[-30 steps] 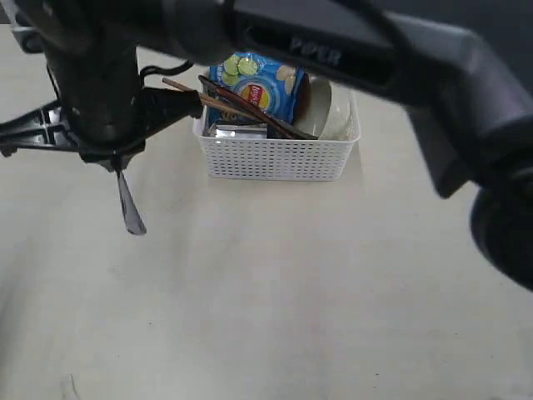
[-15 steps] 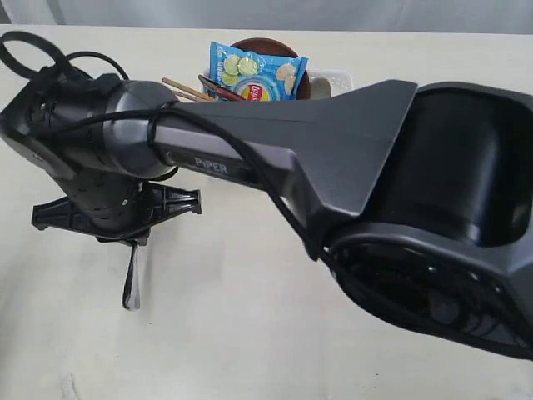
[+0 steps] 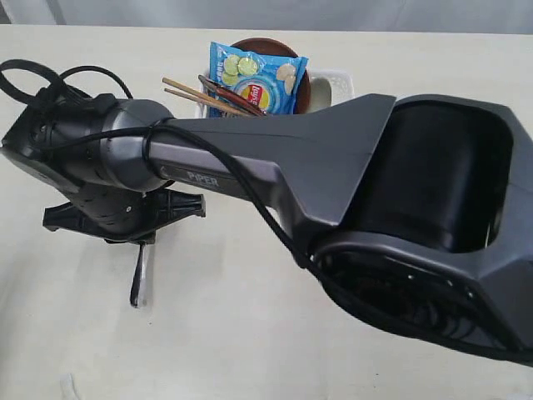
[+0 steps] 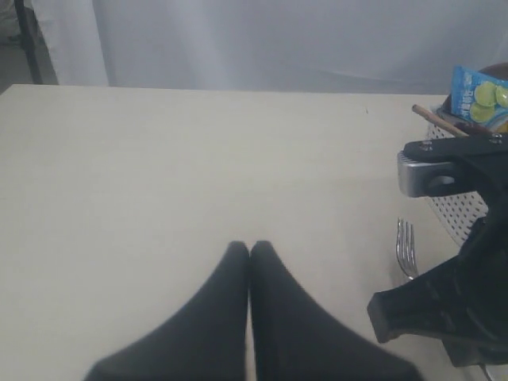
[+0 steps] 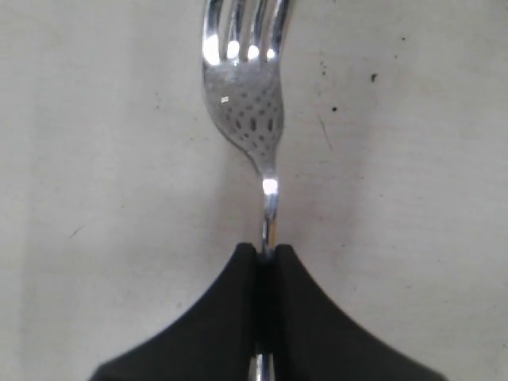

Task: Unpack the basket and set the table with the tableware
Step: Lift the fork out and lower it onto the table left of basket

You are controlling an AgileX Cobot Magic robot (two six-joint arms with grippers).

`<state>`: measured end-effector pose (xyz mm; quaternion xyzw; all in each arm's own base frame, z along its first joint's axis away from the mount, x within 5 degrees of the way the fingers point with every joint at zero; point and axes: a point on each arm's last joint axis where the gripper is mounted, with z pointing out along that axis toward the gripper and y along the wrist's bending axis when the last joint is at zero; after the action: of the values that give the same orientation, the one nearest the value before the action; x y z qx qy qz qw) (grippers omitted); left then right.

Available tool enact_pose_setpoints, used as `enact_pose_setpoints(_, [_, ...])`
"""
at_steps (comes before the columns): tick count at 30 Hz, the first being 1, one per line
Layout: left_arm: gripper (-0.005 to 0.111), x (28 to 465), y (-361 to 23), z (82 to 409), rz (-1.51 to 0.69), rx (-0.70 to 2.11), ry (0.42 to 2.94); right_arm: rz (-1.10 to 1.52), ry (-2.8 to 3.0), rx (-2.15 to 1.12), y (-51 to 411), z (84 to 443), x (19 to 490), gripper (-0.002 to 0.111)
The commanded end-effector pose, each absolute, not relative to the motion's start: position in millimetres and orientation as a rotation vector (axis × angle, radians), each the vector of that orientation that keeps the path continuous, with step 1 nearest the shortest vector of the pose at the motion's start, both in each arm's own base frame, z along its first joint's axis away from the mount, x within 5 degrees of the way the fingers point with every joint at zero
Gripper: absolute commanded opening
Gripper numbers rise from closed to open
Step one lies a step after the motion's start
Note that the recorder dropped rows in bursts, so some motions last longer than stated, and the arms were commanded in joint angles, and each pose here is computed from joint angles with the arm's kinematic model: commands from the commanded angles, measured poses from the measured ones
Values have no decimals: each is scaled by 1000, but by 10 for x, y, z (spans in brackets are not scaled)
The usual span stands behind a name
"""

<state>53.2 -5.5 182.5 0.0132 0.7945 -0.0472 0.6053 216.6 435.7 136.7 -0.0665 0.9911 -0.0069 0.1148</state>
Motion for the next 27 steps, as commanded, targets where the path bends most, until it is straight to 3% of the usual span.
enact_pose_setpoints(1, [0, 533, -52, 1823, -103, 31, 1827, 2, 2871, -195, 4359, 1393, 2221, -1])
enact_pose_setpoints(27, [0, 533, -52, 1823, -103, 31, 1827, -48, 2880, -90, 4298, 1237, 2337, -1])
